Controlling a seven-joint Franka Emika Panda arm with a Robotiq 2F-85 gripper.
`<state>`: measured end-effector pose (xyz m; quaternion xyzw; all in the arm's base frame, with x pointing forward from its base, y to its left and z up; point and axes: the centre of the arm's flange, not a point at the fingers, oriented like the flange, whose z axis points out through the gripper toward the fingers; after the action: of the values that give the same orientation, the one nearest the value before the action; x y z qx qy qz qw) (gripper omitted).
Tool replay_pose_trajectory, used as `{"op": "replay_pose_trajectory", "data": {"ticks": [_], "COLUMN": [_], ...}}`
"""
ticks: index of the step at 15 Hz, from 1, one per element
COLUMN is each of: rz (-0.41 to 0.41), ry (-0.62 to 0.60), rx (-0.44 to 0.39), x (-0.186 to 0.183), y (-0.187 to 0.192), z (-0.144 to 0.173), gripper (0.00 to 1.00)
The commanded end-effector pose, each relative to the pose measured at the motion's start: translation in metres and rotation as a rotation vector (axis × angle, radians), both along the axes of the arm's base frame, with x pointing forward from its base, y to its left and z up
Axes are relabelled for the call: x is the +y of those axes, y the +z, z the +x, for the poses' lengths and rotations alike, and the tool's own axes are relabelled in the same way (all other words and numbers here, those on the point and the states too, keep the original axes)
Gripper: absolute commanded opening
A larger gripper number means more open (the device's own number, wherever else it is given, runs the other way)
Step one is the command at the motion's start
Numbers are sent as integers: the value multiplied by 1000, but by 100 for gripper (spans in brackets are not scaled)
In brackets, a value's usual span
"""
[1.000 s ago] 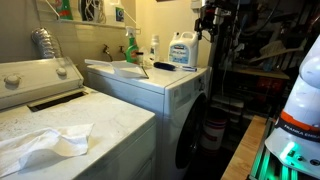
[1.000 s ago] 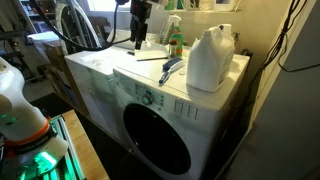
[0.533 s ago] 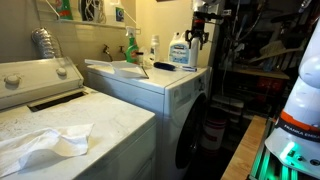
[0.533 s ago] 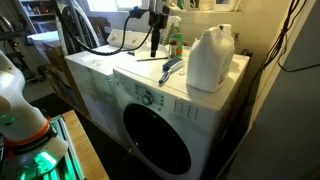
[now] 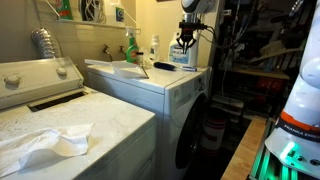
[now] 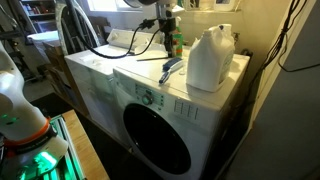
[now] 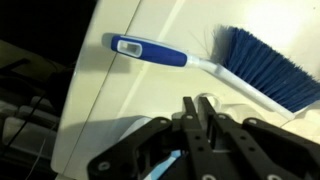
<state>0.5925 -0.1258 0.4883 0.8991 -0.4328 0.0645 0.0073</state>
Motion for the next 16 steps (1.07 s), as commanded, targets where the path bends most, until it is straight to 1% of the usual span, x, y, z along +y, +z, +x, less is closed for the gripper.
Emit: {"op": "replay_pose_trajectory", "data": {"ticks": [1,3,4,5,9,13,14,16], "rz": [-8,-12,-13,17,71,64,51,51], "ry": [2,3,-1,-3,-37,-104,-121,-143], "rx": [-8,-9,-17,-6,13,21,10,-20], "x": [0,0,1,4,7,-1,-2,-3], "y": [-1,-2,-4,-11,-40,-65,-70,-75], "z": [2,2,8,13,23,27,28,31], "gripper": [5,4,1,0,0,0,0,0]}}
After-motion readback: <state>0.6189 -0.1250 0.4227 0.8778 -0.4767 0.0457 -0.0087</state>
